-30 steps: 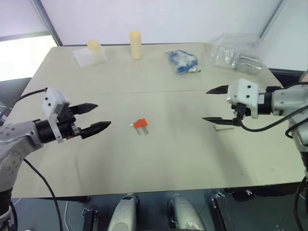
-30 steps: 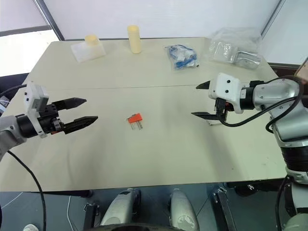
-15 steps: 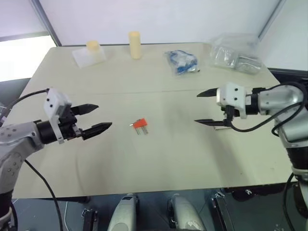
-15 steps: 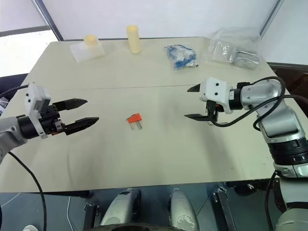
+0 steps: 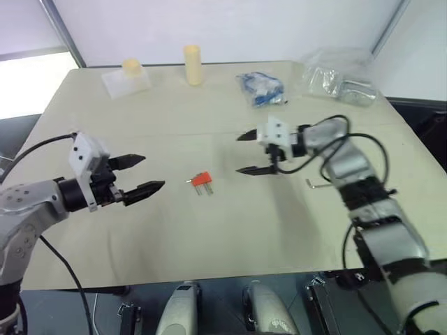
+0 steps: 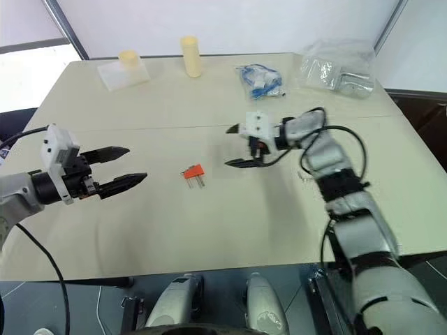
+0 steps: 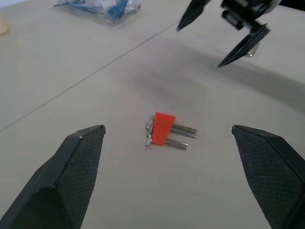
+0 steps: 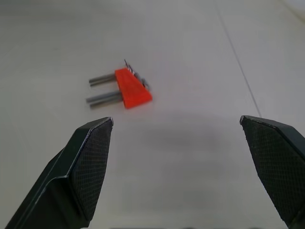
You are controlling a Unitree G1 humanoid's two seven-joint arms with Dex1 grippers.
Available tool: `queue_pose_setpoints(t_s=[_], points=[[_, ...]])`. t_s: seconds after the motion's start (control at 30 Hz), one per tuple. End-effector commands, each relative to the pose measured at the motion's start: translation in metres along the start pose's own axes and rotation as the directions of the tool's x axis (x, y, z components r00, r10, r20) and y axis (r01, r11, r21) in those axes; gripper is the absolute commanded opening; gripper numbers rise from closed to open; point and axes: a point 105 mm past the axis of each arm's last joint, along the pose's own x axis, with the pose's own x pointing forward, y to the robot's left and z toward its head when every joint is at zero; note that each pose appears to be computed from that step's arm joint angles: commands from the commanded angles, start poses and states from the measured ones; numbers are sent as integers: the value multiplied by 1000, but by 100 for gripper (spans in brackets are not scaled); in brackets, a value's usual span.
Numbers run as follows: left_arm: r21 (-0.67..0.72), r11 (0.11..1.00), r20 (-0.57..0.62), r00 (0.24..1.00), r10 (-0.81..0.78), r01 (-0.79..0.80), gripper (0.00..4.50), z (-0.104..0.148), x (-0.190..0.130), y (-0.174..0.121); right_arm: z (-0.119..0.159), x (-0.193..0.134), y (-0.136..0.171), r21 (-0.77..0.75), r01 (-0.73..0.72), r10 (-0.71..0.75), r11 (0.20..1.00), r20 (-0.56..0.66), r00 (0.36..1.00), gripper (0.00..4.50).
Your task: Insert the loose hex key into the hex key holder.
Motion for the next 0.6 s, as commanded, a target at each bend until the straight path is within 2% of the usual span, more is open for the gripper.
queue_pose_setpoints(t_s=[0.03, 0.13, 0.37, 0.6], points=[[20, 1000, 28, 1000, 9, -10, 450, 10, -2, -3, -1, 17, -8, -8, -17, 17, 1000, -20, 1000, 443], [22, 1000, 18, 1000, 17, -17, 450, 11, -4, -6, -9, 33, -4, -21, -50, 48, 999, -76, 996, 443], [17, 999, 20, 999, 50, -51, 450, 12, -9, -9, -17, 57, 6, -20, -78, 75, 997, -123, 990, 443], [9, 998, 19, 998, 63, -63, 450, 13, -9, -12, -11, 66, 2, 7, -44, 45, 999, -113, 993, 443]])
